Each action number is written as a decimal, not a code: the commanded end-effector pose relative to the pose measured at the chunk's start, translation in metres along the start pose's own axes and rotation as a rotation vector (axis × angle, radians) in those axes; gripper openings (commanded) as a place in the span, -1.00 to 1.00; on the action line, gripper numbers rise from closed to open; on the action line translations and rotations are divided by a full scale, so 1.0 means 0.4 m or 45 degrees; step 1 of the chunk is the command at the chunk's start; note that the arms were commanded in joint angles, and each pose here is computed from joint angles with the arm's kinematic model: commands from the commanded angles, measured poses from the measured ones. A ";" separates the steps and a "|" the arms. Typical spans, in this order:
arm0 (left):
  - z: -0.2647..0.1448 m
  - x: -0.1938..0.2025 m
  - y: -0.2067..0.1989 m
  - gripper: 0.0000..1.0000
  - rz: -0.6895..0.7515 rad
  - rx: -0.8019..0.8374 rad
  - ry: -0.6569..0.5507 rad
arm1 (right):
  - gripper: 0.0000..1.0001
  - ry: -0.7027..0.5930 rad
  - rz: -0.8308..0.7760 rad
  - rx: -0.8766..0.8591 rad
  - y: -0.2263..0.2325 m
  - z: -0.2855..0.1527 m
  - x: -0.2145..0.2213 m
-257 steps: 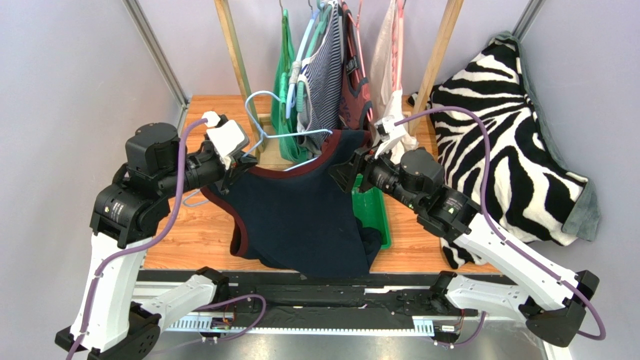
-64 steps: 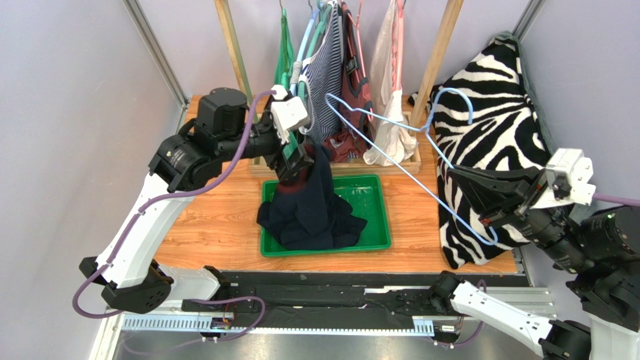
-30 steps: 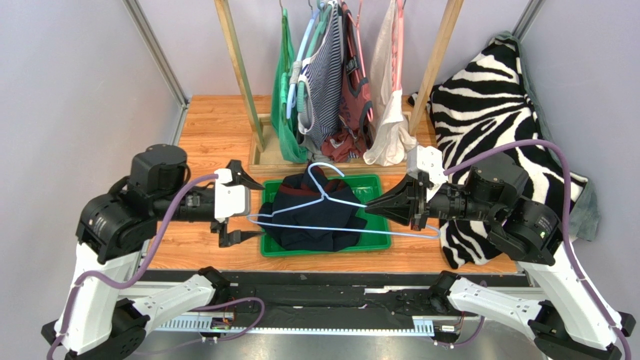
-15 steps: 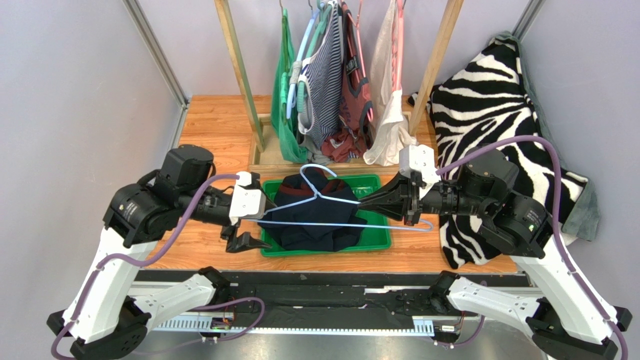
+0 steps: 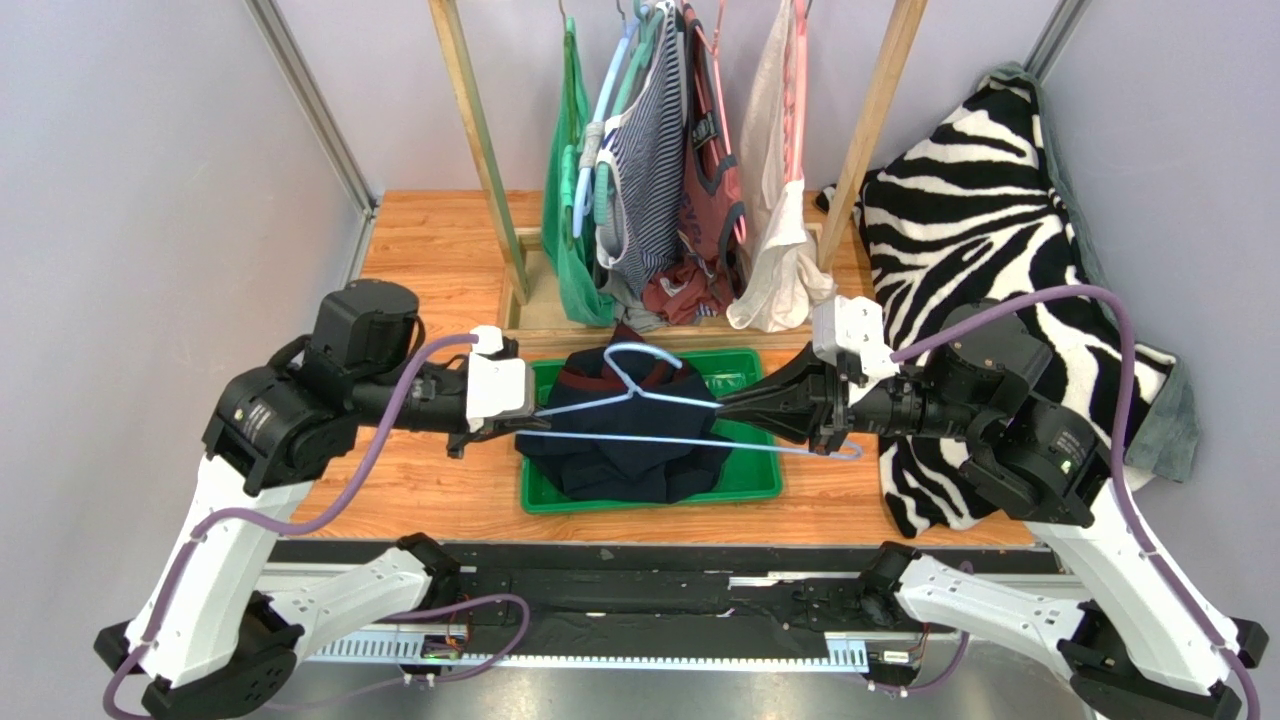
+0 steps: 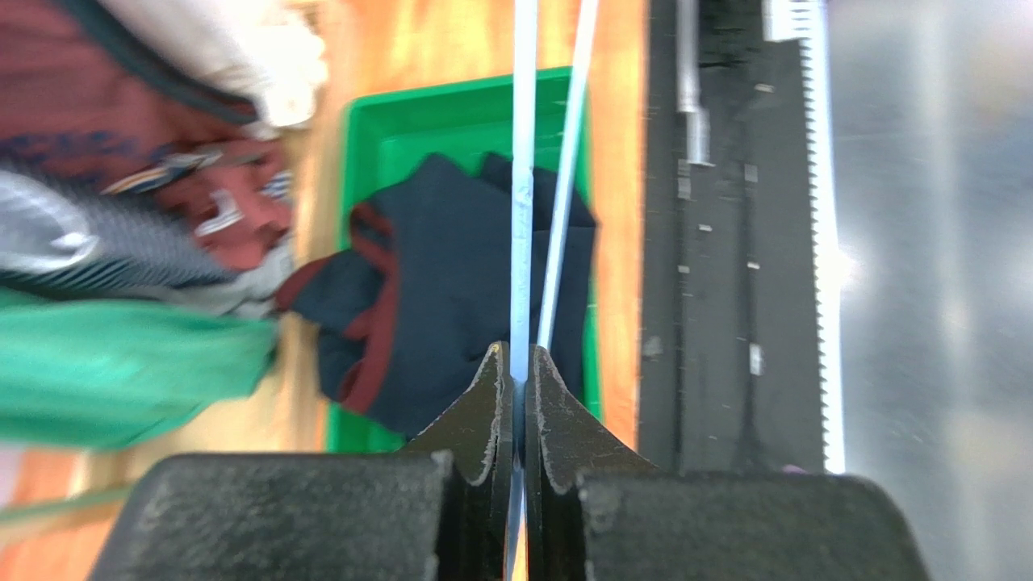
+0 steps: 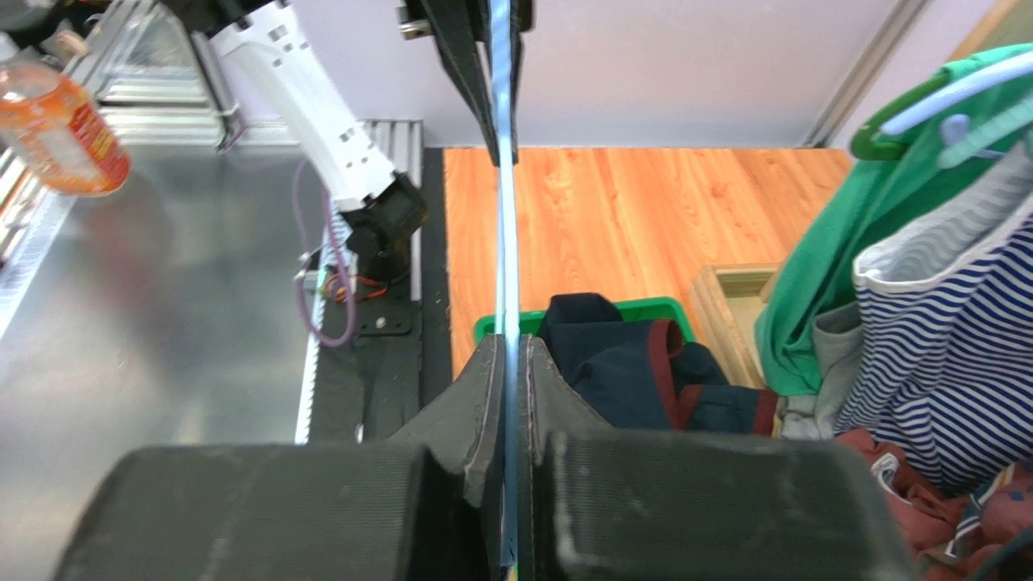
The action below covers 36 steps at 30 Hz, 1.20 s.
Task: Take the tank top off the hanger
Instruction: Place the tank top in the bin, then place the hanger at the clothesline.
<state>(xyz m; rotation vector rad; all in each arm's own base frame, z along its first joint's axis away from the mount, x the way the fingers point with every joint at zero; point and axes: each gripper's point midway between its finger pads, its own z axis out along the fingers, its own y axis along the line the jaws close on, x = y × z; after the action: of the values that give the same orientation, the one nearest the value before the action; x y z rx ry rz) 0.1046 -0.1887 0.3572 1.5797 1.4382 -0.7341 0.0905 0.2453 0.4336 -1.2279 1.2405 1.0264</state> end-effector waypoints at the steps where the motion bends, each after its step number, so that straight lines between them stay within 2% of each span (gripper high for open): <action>1: -0.084 -0.035 0.043 -1.00 0.018 -0.266 -0.024 | -0.91 -0.212 -0.070 0.260 -0.089 -0.009 -0.091; 2: -0.124 -0.059 0.036 -1.00 0.037 -0.334 -0.057 | -0.71 -0.224 -0.064 0.309 -0.108 -0.008 -0.088; 4: -0.175 -0.077 0.035 -1.00 0.031 -0.447 -0.080 | -0.43 -0.295 -0.075 0.482 -0.160 -0.034 -0.120; 5: -0.220 -0.099 0.024 -1.00 0.063 -0.530 -0.110 | -0.18 -0.315 -0.081 0.524 -0.172 -0.043 -0.128; 6: -0.245 -0.108 0.029 -1.00 0.075 -0.601 -0.124 | -0.04 -0.333 -0.078 0.601 -0.194 -0.058 -0.135; 7: -0.272 -0.110 0.038 -1.00 0.073 -0.690 -0.125 | 0.30 -0.358 -0.082 0.634 -0.203 -0.066 -0.148; 10: -0.363 -0.110 0.076 -1.00 0.063 -0.996 -0.120 | 0.53 -0.367 -0.096 0.714 -0.224 -0.089 -0.164; 14: -0.485 -0.120 0.125 -1.00 0.015 -1.367 -0.126 | 0.54 -0.362 -0.114 0.735 -0.225 -0.101 -0.170; 19: -0.586 -0.142 0.178 -1.00 -0.057 -1.682 -0.180 | 0.52 -0.322 -0.072 0.761 -0.230 -0.103 -0.135; 22: -0.574 -0.121 0.228 -1.00 -0.135 -1.736 -0.175 | 0.52 -0.325 -0.063 0.783 -0.233 -0.111 -0.126; 27: -0.504 -0.063 0.305 -1.00 -0.304 -1.713 -0.144 | 0.53 -0.296 -0.037 0.806 -0.237 -0.114 -0.096; 36: -0.382 0.011 0.362 -1.00 -0.548 -1.567 -0.127 | 0.52 -0.270 -0.018 0.829 -0.237 -0.125 -0.081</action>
<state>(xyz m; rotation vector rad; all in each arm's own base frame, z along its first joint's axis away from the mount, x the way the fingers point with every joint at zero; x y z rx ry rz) 0.2207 -0.0392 0.4499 0.3822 1.6535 0.0567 0.1753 0.1949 0.4742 -0.6422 1.2464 0.6436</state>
